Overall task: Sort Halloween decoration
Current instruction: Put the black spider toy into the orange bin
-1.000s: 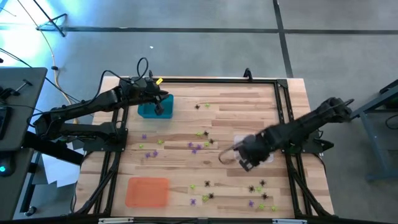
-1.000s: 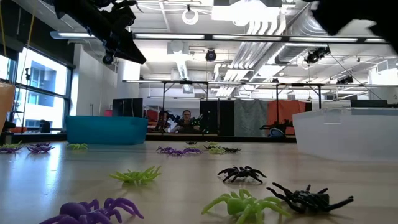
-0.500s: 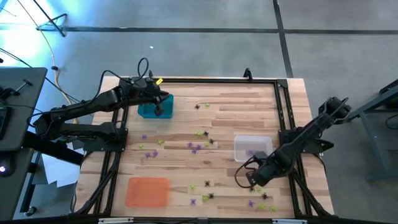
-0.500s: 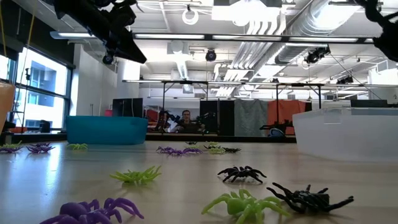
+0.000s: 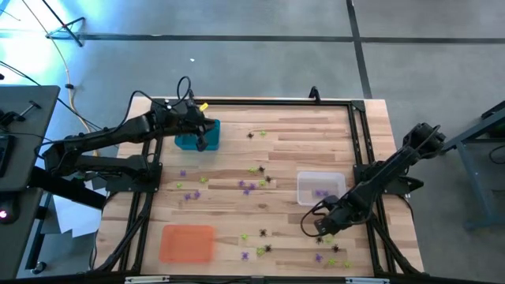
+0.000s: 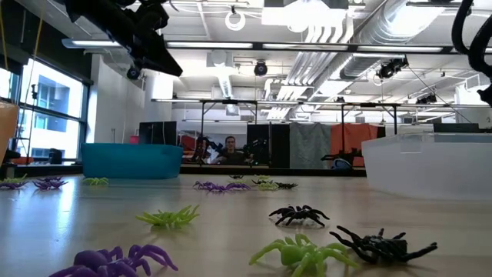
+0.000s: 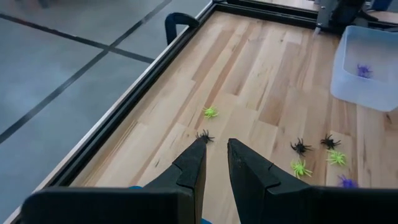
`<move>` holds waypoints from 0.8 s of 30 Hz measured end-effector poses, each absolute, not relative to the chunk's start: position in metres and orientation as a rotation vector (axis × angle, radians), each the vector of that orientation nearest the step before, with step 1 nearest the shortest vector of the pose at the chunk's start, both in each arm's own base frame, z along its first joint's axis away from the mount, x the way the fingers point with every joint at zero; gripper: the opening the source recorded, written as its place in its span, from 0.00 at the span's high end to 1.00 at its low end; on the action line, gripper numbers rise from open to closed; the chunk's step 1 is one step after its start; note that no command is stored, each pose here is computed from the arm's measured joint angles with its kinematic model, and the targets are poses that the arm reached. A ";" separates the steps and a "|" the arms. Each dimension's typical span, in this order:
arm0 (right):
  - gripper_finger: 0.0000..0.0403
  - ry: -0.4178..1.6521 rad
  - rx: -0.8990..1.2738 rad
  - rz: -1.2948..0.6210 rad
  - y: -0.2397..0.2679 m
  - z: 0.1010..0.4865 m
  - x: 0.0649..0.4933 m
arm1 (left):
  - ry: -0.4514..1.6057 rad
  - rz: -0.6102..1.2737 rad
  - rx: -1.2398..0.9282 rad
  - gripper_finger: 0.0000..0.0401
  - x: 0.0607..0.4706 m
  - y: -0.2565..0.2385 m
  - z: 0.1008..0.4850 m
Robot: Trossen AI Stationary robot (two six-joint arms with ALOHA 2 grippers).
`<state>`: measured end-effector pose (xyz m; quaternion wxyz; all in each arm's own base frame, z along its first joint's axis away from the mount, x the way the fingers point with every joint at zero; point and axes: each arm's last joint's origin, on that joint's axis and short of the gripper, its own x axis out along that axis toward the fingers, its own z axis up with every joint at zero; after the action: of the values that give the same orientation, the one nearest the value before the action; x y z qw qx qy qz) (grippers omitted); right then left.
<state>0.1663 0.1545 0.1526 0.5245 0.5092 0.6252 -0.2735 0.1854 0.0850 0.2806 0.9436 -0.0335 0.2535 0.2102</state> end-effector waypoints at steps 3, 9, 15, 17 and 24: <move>0.79 1.500 1.205 -0.651 0.153 0.150 0.165 | 0.517 0.420 -0.066 0.87 0.186 0.083 0.281; 0.79 1.509 1.237 -0.597 0.153 0.143 0.164 | 0.517 0.412 -0.064 0.87 0.187 0.082 0.281; 0.79 1.498 1.259 -0.550 0.154 0.140 0.165 | 0.518 0.412 -0.064 0.87 0.187 0.082 0.280; 0.79 1.501 1.246 -0.551 0.154 0.140 0.164 | 0.519 0.412 -0.064 0.87 0.187 0.082 0.280; 0.79 1.496 1.160 -0.503 0.152 0.139 0.163 | 0.518 0.415 -0.074 0.87 0.187 0.082 0.280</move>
<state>0.1634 0.1521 0.1392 0.5576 0.4916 0.6340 -0.2133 0.1866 0.0818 0.2803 0.9448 -0.0365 0.2542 0.2036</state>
